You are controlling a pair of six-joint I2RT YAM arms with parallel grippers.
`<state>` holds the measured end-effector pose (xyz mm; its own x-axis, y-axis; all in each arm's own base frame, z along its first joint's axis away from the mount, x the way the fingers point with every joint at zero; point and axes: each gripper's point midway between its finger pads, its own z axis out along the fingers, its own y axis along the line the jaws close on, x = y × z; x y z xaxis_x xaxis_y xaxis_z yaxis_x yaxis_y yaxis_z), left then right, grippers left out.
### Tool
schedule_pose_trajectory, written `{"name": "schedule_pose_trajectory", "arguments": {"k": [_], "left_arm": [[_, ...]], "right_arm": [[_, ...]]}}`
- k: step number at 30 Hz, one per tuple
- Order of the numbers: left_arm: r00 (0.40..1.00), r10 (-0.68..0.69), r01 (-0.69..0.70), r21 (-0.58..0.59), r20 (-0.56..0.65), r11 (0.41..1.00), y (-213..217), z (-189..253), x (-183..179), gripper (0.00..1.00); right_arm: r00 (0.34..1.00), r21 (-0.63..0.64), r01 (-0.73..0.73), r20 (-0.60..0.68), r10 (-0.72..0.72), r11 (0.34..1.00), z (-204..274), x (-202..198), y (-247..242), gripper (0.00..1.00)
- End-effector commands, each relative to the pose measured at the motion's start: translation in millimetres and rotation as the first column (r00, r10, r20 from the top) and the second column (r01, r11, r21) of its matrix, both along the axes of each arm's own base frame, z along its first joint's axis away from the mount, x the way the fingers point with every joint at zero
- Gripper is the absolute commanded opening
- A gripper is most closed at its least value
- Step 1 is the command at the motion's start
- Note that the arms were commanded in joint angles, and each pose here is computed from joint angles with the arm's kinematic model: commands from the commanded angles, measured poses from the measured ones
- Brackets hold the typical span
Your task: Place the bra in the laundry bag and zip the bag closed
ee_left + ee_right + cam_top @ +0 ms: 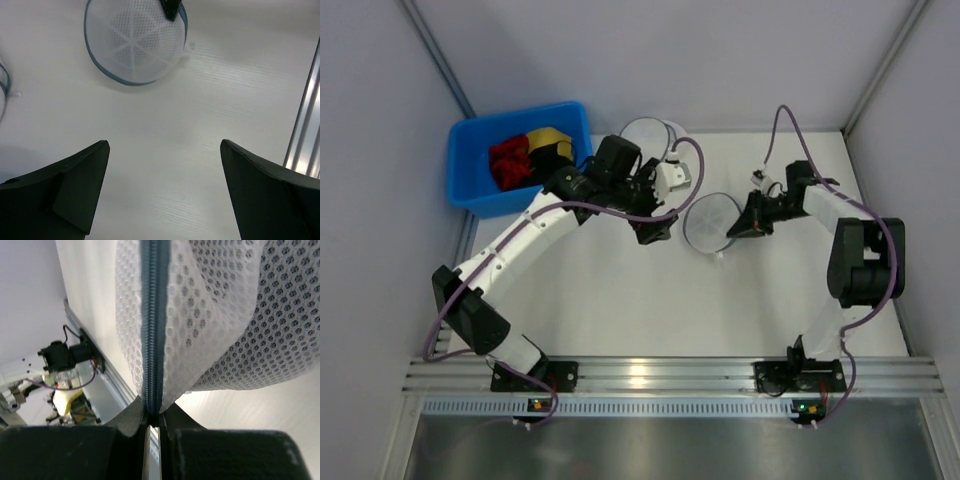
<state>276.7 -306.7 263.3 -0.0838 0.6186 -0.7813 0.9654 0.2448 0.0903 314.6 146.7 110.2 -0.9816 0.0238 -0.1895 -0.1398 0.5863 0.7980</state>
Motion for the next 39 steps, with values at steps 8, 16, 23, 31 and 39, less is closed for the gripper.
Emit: {"name": "schedule_pose_trajectory", "arguments": {"k": [8, 16, 23, 31, 39], "left_arm": [[0.951, 0.173, -0.208, -0.118, -0.257, 0.971, 50, 2, -5, 0.98], [0.918, 0.283, -0.324, -0.115, -0.279, 0.939, 78, 2, 8, 0.98], [0.866, 0.354, -0.412, -0.102, -0.354, 0.905, 93, -9, 23, 0.98], [0.784, 0.400, -0.507, -0.117, -0.475, 0.854, 111, -12, 45, 0.98], [0.669, 0.506, -0.632, -0.060, -0.544, 0.772, 127, -21, 62, 0.98]], "right_arm": [[0.900, -0.027, 0.372, 0.256, -0.354, 0.928, 6, 82, -57, 0.00], [0.749, 0.033, 0.612, 0.296, -0.592, 0.790, -5, 142, -124, 0.00], [0.618, 0.139, 0.729, 0.289, -0.731, 0.671, 5, 191, -190, 0.00], [0.608, 0.150, 0.743, 0.257, -0.751, 0.653, 7, 203, -223, 0.47], [0.645, 0.137, 0.687, 0.338, -0.686, 0.714, 63, 158, -212, 0.87]]}}
